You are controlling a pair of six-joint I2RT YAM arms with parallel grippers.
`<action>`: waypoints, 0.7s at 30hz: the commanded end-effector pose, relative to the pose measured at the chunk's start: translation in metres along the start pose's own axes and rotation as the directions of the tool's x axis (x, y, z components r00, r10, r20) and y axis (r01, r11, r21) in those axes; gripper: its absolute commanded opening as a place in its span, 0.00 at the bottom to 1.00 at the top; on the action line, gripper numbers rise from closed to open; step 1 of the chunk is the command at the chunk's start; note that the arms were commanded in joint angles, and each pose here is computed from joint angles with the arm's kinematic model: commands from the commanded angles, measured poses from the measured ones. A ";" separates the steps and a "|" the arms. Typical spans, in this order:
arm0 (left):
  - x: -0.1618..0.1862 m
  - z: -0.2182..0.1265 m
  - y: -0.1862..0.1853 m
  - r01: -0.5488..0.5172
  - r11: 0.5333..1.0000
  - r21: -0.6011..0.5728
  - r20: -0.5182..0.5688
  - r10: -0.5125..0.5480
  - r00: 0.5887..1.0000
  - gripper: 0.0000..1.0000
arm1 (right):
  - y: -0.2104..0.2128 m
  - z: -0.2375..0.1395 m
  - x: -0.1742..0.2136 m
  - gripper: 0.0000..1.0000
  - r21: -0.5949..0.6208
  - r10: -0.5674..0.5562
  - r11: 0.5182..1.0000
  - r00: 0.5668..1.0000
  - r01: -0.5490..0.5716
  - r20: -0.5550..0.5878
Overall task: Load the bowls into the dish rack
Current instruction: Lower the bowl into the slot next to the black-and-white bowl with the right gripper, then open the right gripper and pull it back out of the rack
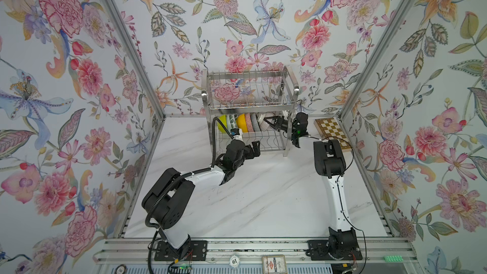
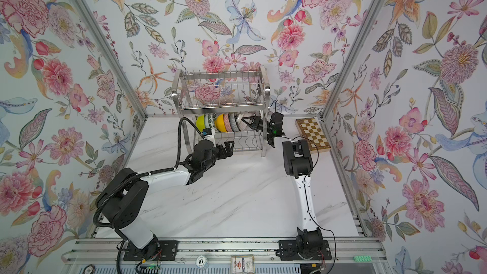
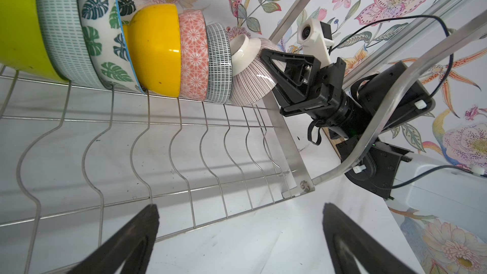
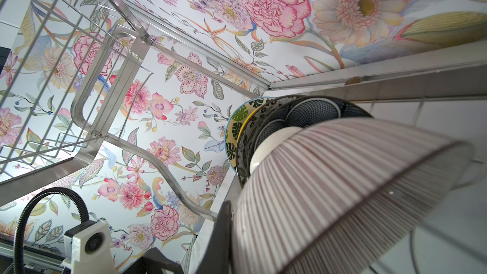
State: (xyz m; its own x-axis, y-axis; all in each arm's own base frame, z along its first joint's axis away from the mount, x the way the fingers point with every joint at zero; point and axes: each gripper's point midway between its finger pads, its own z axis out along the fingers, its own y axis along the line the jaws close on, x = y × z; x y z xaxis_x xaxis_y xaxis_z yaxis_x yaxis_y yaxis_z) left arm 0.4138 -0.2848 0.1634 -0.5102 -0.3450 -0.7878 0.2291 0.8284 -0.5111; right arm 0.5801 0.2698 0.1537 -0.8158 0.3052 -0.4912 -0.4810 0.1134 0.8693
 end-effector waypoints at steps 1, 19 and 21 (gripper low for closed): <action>-0.001 0.005 0.005 -0.009 1.000 -0.009 -0.007 0.009 1.000 0.99 | -0.033 0.012 0.021 0.15 0.047 0.054 0.997 0.998 -0.055 0.010; -0.001 0.007 0.008 -0.003 1.000 -0.010 -0.012 0.003 1.000 0.99 | -0.048 0.011 0.027 0.22 0.112 0.073 0.991 0.997 -0.075 0.022; -0.002 0.006 0.007 -0.003 1.000 -0.008 -0.011 0.003 1.000 0.99 | -0.046 0.011 0.024 0.21 0.113 0.070 0.991 0.997 -0.073 0.027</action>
State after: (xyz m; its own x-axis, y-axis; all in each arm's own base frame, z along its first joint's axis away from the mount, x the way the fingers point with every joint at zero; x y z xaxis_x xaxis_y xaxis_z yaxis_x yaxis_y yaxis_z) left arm 0.4169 -0.2810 0.1588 -0.5136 -0.3451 -0.7855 0.2175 0.8332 -0.5083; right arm 0.5869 0.2761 0.1376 -0.8041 0.3372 -0.4896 -0.4680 0.1490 0.8711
